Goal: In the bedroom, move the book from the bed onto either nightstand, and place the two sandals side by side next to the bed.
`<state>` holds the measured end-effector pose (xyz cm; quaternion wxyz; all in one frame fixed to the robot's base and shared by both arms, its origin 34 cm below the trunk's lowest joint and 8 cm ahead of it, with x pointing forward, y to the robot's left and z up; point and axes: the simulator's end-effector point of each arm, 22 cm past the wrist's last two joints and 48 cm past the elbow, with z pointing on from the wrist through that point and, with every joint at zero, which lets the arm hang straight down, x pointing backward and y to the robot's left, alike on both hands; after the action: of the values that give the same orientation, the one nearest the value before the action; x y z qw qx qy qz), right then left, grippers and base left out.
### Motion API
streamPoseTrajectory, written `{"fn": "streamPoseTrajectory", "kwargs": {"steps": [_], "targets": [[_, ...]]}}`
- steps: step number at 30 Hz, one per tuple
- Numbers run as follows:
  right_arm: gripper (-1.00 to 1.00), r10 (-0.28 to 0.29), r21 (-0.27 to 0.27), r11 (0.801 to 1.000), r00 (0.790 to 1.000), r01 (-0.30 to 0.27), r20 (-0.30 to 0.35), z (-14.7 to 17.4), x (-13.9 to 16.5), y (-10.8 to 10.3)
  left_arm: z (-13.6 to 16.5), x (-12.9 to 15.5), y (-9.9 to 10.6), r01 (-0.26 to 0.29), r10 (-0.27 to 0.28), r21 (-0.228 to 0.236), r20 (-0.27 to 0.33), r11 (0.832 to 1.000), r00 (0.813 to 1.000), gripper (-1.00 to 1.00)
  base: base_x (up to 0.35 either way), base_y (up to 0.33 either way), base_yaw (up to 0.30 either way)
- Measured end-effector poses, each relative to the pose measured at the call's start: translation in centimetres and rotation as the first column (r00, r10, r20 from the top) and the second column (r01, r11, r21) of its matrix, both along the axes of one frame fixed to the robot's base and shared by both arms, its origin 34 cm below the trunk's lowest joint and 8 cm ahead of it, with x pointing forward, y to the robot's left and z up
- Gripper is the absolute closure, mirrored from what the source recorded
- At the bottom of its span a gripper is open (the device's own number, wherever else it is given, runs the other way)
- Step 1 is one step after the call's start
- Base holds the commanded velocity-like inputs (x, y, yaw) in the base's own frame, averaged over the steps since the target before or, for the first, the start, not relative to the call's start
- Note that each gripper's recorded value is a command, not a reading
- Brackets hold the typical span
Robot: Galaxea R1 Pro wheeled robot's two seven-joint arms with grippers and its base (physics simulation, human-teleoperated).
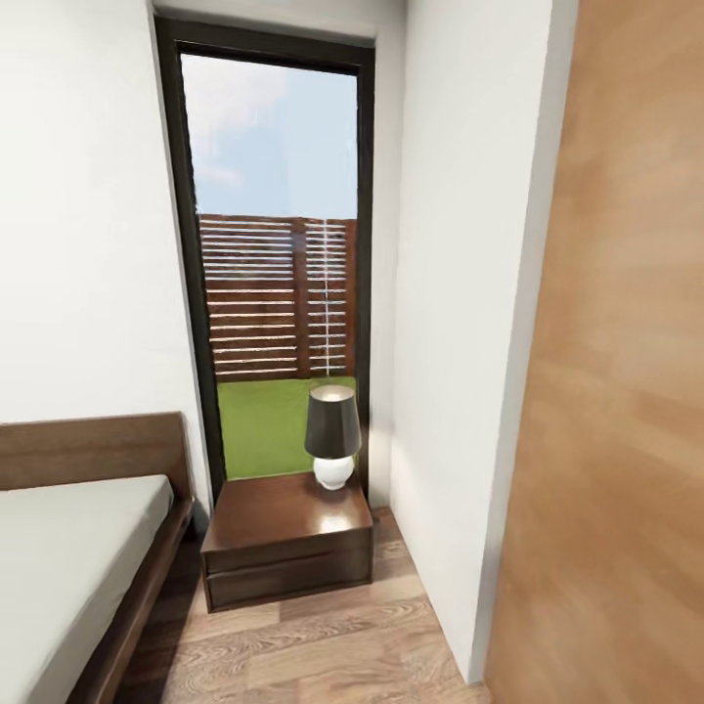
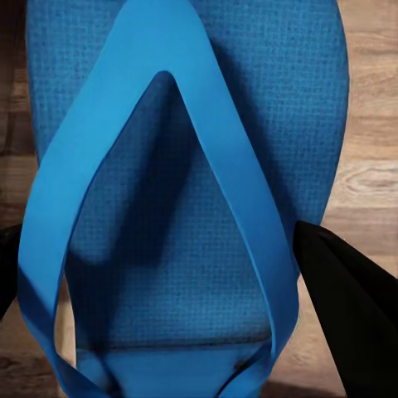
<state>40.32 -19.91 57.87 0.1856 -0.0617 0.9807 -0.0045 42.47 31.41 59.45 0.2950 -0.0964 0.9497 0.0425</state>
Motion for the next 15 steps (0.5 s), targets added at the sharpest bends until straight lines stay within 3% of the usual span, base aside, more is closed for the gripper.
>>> {"fn": "streamPoseTrajectory", "kwargs": {"steps": [15], "targets": [[1.0, 0.0, 0.0, 1.0, 1.0, 0.0, 0.0, 0.0, 0.0, 0.01, 0.0, 0.0, 0.0, 0.001, -0.001, 0.001, 0.0, 1.0, 1.0, 1.0, 0.291, 0.001, 0.289]]}}
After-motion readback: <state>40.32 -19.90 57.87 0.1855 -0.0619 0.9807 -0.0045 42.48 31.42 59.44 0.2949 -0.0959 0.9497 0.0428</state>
